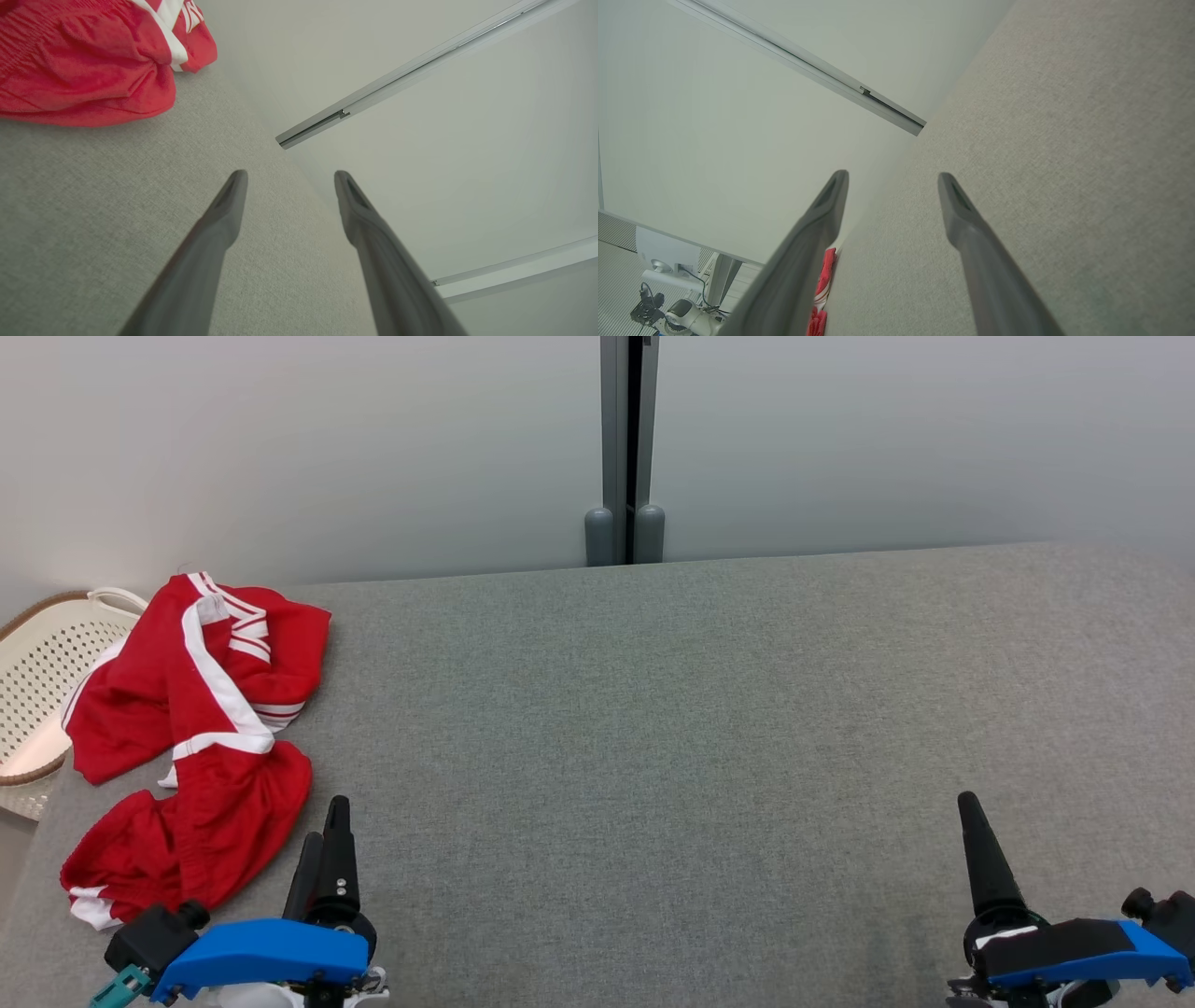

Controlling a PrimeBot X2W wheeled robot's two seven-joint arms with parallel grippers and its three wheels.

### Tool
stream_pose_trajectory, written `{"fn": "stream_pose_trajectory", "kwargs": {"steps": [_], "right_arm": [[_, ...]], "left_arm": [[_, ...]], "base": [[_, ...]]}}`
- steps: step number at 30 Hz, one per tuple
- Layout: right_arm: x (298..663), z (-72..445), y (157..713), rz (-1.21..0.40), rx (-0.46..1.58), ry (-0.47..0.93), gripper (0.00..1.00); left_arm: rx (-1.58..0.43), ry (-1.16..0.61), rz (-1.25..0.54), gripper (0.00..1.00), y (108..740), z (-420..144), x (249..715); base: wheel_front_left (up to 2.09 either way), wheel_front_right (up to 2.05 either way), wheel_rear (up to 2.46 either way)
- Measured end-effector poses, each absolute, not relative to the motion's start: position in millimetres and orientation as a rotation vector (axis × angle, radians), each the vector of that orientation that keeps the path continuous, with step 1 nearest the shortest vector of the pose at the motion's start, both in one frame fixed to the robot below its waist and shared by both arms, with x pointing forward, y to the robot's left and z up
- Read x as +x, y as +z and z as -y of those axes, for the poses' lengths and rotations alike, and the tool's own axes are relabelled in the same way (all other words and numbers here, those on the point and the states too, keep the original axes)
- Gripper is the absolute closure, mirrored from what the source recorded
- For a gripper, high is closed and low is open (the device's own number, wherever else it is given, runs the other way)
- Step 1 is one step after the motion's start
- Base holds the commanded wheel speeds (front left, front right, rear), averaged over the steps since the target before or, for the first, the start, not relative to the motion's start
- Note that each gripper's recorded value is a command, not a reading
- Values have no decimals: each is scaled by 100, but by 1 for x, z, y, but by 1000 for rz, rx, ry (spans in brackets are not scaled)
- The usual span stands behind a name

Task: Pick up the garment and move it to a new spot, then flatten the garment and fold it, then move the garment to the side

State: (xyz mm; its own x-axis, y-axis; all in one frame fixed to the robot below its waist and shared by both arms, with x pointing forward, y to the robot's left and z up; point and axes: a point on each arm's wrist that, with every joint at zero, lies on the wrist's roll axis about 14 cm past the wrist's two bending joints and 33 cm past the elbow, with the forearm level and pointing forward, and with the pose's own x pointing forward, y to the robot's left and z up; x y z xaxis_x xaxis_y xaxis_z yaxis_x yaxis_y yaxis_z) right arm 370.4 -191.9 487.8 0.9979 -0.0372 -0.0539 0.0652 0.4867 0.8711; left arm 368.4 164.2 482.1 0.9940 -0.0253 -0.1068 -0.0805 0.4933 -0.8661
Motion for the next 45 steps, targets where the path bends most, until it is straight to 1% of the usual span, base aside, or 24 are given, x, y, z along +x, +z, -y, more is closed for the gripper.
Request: {"fn": "stream_pose_trajectory", "kwargs": {"steps": [12, 28, 45], "right_arm": [[371, 182, 498, -10, 818, -11, 0], [369, 173, 497, -6, 574, 30, 0], [368, 167, 499, 12, 395, 63, 0]], "left_arm": [[-792, 9, -118, 0, 477, -158, 366], [-579, -17, -113, 0, 473, -152, 363], [-389, -59, -119, 0, 464, -143, 358]], "base": [[0, 0, 0], [0, 0, 0], [0, 0, 0]]}}
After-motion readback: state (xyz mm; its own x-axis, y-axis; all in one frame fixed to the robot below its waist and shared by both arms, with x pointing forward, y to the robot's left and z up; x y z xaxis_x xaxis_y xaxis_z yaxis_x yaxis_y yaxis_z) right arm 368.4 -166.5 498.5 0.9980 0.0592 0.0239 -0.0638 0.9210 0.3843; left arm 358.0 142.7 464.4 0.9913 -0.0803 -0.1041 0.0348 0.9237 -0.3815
